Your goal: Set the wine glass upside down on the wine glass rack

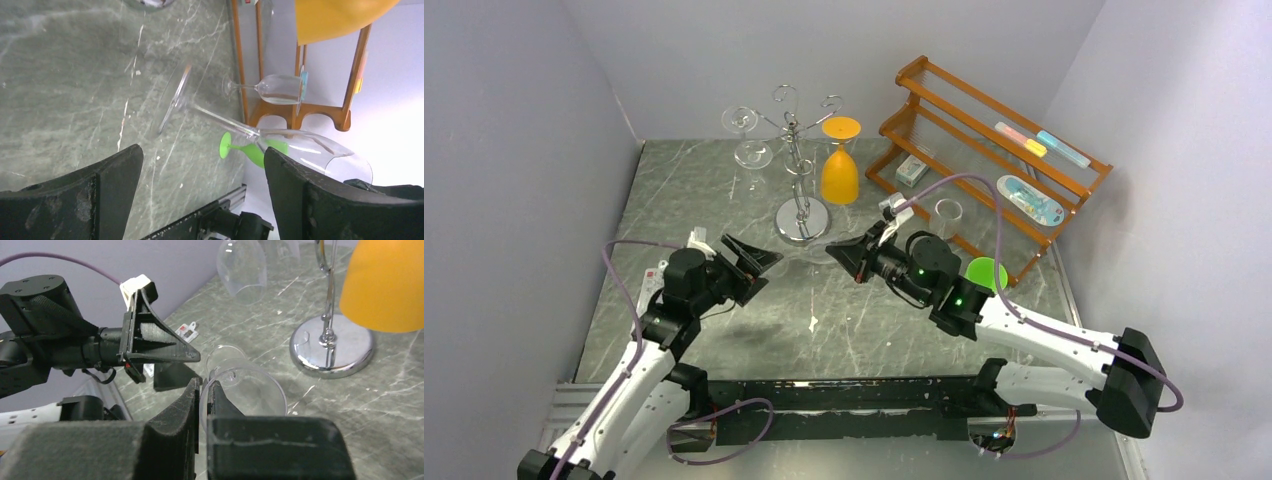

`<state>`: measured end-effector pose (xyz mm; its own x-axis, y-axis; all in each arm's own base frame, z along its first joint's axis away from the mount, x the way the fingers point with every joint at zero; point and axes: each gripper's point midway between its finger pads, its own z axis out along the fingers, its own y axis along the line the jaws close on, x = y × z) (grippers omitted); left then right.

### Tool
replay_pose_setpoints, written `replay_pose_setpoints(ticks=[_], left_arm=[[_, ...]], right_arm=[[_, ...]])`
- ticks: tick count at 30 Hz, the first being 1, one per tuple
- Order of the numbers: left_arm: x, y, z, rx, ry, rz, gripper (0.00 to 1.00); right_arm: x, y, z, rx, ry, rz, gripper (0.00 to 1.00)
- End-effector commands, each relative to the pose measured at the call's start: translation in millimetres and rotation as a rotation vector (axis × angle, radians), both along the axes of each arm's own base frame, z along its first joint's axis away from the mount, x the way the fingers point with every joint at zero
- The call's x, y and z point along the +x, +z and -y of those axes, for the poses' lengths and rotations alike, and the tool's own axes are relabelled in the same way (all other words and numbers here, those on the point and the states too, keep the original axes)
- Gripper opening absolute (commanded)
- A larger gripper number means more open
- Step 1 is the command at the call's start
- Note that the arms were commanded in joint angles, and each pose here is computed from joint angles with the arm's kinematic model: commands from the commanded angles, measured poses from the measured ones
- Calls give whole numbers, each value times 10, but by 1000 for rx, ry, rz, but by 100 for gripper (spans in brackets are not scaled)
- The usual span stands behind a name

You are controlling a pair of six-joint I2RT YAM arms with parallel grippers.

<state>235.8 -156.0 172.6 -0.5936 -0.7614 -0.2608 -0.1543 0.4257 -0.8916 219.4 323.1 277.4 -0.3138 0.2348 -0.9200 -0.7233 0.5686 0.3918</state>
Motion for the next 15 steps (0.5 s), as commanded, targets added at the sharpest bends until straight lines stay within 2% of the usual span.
replay_pose_setpoints(ticks=[1,7,11,15], left_arm=[[-10,182,148,-106,-55,-17,93],[-46,22,99,-191,30,-135,93],[-6,174,124,-324,51,-90,97],[17,237,48,-313,103,-95,97]], right_arm=[[67,238,-8,62,-41,121,0],[57,284,-50,75,-75,209,0],[-45,269,-137,54,-111,264,0],[-102,226,-134,64,-115,290,0]])
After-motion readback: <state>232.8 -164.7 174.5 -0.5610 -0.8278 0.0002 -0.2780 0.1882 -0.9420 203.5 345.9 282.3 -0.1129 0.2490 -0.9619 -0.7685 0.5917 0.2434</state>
